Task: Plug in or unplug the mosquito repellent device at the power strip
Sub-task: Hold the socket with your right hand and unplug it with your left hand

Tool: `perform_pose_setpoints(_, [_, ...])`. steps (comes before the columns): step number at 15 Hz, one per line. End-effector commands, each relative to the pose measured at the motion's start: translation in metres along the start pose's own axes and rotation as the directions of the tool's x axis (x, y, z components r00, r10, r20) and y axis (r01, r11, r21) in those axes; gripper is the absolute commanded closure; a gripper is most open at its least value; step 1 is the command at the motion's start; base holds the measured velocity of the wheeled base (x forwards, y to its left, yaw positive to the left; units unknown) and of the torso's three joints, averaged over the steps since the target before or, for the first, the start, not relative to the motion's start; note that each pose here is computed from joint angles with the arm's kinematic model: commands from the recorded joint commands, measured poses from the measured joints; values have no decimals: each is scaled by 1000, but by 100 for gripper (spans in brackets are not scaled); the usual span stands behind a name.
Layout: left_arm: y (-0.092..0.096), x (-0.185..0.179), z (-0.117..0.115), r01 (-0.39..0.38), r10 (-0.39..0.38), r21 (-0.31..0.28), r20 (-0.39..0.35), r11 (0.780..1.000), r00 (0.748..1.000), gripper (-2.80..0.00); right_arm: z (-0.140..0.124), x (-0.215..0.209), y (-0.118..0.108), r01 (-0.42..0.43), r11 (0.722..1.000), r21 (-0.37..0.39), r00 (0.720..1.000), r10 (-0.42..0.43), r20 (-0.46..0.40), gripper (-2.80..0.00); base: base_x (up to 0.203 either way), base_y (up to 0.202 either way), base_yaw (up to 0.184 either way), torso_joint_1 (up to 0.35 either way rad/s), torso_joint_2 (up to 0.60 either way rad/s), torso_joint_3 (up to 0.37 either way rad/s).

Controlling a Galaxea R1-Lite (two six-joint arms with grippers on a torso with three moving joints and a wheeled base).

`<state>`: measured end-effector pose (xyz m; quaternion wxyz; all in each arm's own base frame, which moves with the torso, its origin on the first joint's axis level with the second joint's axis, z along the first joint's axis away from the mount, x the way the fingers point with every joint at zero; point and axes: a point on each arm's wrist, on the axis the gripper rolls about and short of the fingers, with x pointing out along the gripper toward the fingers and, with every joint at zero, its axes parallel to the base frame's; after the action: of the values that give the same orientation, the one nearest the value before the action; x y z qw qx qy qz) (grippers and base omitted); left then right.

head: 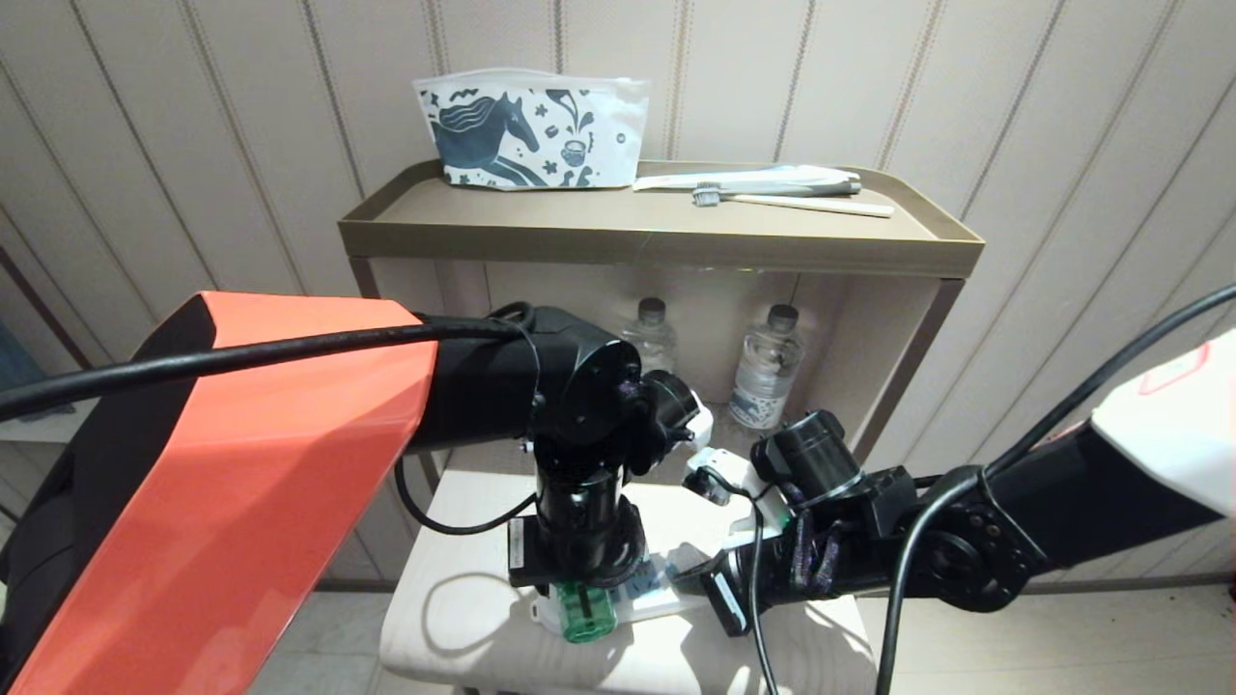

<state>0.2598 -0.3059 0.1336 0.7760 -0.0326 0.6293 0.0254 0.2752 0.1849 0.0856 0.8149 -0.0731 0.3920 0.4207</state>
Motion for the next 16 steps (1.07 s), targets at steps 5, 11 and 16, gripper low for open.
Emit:
perform_pose_setpoints(5, [2,-7,0,6,-6,-3,23,1000,1000,0,-2,11,-4,1,1000,6,1000,-1,-20,0,0,0,0,0,0,0])
perform_pose_setpoints(11, [6,-21,1,32,-31,-5,46,999,998,0,-2,15,-5,1,1000,6,1000,-1,-25,0,0,0,0,0,0,0])
perform_pose_setpoints(16, [24,-63,-1,97,-95,-19,94,995,991,0,-2,12,-4,3,1000,5,1000,-3,-20,0,0,0,0,0,0,0])
